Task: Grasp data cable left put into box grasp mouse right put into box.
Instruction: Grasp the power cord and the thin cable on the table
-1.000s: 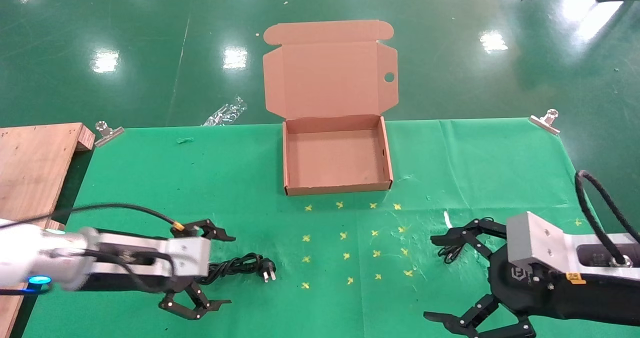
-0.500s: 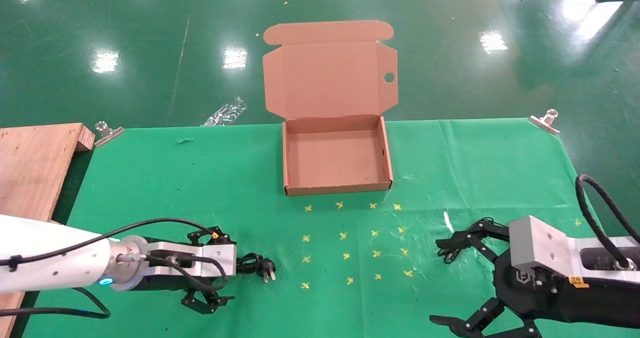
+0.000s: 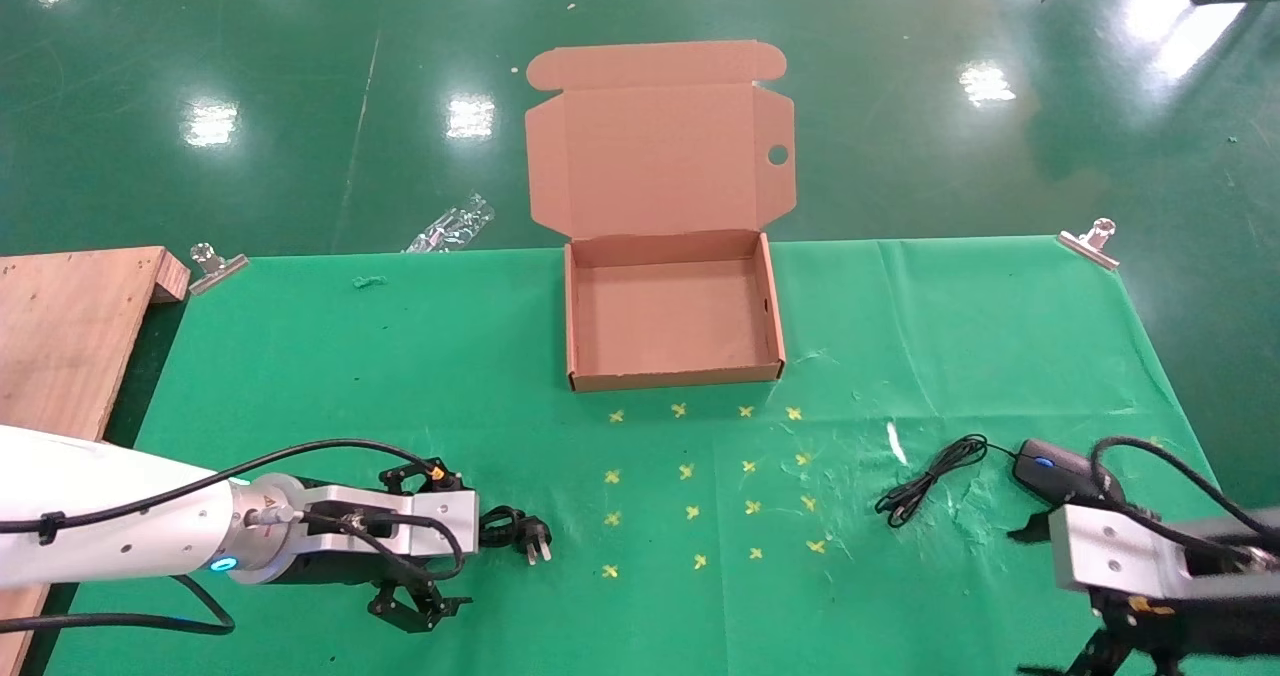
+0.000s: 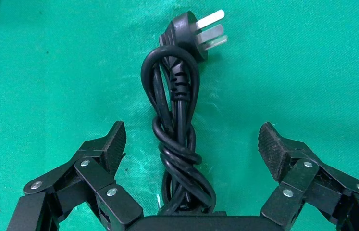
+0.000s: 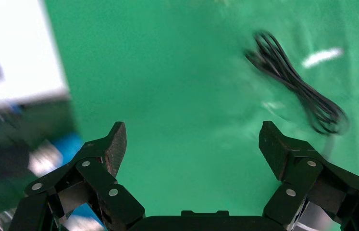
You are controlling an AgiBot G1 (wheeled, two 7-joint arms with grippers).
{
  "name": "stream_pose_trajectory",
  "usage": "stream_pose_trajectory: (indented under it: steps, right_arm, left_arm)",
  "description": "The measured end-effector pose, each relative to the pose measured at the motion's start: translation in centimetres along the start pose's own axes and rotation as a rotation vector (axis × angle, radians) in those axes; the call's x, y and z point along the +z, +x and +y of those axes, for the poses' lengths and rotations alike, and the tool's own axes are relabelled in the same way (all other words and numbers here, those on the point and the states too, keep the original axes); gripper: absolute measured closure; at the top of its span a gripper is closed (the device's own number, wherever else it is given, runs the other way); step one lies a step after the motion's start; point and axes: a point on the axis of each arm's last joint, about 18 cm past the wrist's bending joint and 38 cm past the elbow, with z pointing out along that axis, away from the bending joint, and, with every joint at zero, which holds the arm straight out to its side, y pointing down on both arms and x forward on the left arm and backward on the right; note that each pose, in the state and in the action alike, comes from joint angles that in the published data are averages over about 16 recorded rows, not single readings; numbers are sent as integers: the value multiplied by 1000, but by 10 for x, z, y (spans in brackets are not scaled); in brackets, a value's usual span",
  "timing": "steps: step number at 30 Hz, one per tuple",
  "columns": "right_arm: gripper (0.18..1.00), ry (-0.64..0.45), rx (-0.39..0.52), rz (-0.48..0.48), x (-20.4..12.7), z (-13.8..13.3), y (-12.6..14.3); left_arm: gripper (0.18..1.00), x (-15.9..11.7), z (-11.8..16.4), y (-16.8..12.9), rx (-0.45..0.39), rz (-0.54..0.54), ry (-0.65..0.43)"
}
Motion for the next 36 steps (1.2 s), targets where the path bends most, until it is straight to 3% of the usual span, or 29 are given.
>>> stream_pose_trajectory:
  steps: [7, 18, 36]
  right_arm:
    - [178, -127, -101, 52, 30, 4, 40]
    - [178, -165, -171, 86, 78, -5, 87]
    - [178, -147, -172, 86, 85, -16, 112]
  left_arm:
    - [184, 0, 0, 0, 0, 0, 0]
    - [184, 0, 0, 0, 0, 0, 0]
    - [184, 0, 0, 0, 0, 0, 0]
